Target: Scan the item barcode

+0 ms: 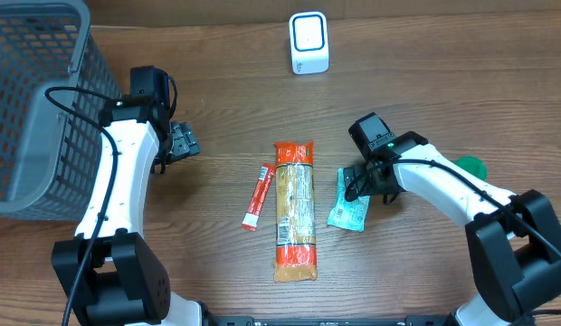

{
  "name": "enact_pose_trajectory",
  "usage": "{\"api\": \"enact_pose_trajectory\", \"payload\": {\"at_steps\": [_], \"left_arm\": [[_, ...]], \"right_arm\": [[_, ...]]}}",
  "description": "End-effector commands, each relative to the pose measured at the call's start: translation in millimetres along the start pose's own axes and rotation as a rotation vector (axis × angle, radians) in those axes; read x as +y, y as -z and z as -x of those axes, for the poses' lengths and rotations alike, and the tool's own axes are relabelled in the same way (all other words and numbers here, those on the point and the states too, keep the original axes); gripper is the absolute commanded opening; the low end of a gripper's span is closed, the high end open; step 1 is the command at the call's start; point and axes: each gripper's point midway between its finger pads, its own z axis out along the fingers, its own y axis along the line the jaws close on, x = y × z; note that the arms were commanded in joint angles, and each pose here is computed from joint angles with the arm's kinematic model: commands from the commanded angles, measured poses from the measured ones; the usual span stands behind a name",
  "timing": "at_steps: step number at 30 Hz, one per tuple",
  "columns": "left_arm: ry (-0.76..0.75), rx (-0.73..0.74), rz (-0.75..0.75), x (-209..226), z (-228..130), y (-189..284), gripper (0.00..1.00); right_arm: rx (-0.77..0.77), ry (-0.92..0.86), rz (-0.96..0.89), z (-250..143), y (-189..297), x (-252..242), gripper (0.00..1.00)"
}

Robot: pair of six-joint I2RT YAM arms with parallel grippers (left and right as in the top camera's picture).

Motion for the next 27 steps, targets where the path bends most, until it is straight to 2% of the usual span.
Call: {"api": "enact_pose_trajectory", "payload": {"at_steps": [1, 9, 14, 15, 17, 18, 19, 27], "left_arm": [[-0.016, -0.038, -0.007, 1.5, 7.3, 11.1, 1.00], [-0.016, -0.038, -0.007, 1.5, 7.3, 11.1, 1.00], [-0.016, -0.038, -0.007, 1.5, 7.3, 11.1, 1.00], [-0.016, -0.038, -0.007, 1.5, 7.3, 11.1, 1.00], [-0.016, -0.038, -0.007, 1.4, 7.4, 11.1, 1.00], [-0.016, -0.038, -0.007, 1.5, 7.3, 11.1, 1.00], [-0.016, -0.038, -0.007, 1.5, 7.3, 11.1, 1.00], [-0.016, -0.038, -0.007, 1.5, 7.3, 11.1, 1.00]], "right_arm": [[-0.019, -0.072, -0.006, -2.3, 7.1, -5.1, 1.00], [-0.126, -0.006, 0.225, 16.7, 73.4, 28.2, 1.00], [-0.122, 0.113, 0.435, 6.0, 100.2, 59.4, 0.99], [-0.108, 0.135, 0.459, 2.2, 99.6, 63.1, 0.80], [-0.090, 0.144, 0.472, -3.0, 94.7, 65.2, 0.22], [-0.081, 0.143, 0.472, -5.7, 91.0, 65.0, 0.10], [-0.068, 0.142, 0.469, -8.9, 85.7, 64.5, 0.04], [-0.011, 0.155, 0.637, -27.8, 69.9, 89.1, 0.04]]}}
